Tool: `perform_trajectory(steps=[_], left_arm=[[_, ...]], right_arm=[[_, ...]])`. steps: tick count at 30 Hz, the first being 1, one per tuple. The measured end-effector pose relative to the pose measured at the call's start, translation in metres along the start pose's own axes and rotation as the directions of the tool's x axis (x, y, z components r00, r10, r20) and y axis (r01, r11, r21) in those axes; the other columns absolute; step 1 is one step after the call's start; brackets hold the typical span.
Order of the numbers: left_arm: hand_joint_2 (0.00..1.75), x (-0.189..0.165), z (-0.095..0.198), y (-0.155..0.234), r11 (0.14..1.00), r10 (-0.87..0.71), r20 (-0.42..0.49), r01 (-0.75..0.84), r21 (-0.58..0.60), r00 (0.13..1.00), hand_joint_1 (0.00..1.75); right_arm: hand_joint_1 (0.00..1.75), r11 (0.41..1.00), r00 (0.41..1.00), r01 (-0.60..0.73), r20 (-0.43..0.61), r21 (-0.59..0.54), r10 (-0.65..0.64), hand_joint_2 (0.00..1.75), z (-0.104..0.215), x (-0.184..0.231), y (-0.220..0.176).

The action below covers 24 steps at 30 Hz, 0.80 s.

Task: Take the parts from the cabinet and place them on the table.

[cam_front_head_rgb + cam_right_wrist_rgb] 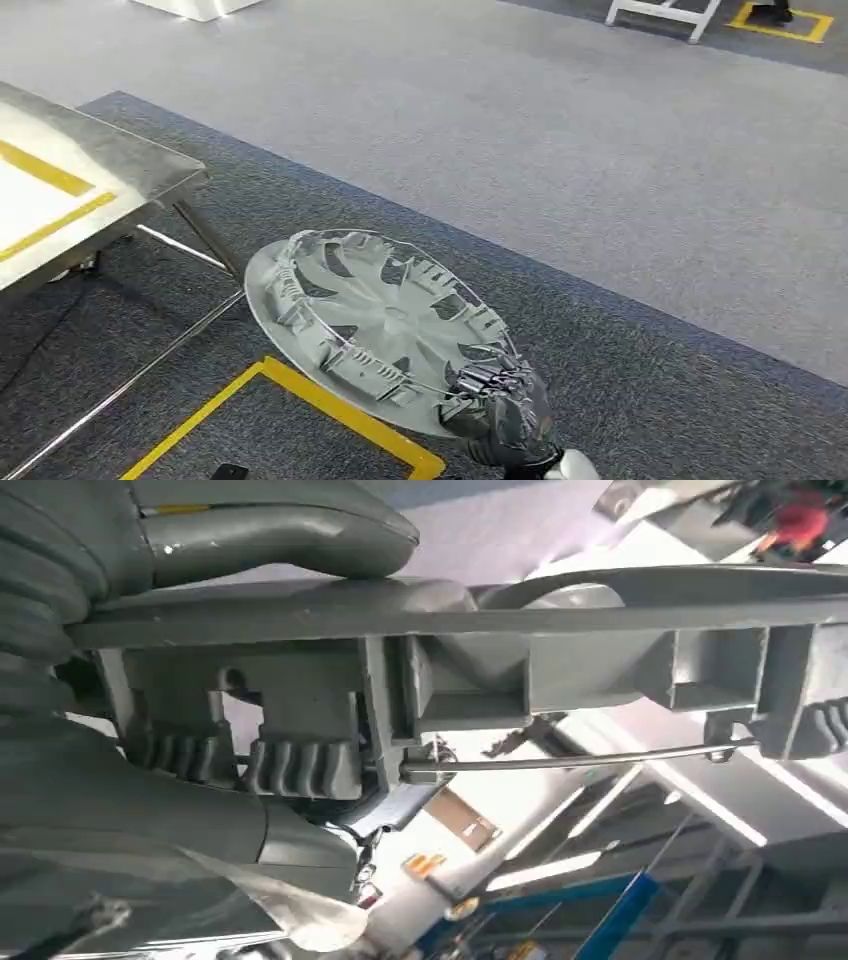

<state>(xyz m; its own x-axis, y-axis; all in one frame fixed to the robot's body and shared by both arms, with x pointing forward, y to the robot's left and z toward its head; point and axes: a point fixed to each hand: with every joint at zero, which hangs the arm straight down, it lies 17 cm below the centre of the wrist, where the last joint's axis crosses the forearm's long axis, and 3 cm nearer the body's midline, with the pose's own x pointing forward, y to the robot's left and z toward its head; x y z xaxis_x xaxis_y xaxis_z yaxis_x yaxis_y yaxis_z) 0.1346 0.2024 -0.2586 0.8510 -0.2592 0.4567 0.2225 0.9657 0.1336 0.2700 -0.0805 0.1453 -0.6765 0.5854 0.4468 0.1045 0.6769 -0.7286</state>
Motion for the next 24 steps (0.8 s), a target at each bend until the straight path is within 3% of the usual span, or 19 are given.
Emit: perform_trajectory(steps=[24], left_arm=[[0.00,-0.0032,0.0011,-0.0019,1.000,-0.028,-0.003,0.028,-0.002,1.000,0.00]], right_arm=[[1.75,1.000,1.000,-0.008,0.029,-0.001,0.008,1.75,0.0013,0.0059,-0.0015]])
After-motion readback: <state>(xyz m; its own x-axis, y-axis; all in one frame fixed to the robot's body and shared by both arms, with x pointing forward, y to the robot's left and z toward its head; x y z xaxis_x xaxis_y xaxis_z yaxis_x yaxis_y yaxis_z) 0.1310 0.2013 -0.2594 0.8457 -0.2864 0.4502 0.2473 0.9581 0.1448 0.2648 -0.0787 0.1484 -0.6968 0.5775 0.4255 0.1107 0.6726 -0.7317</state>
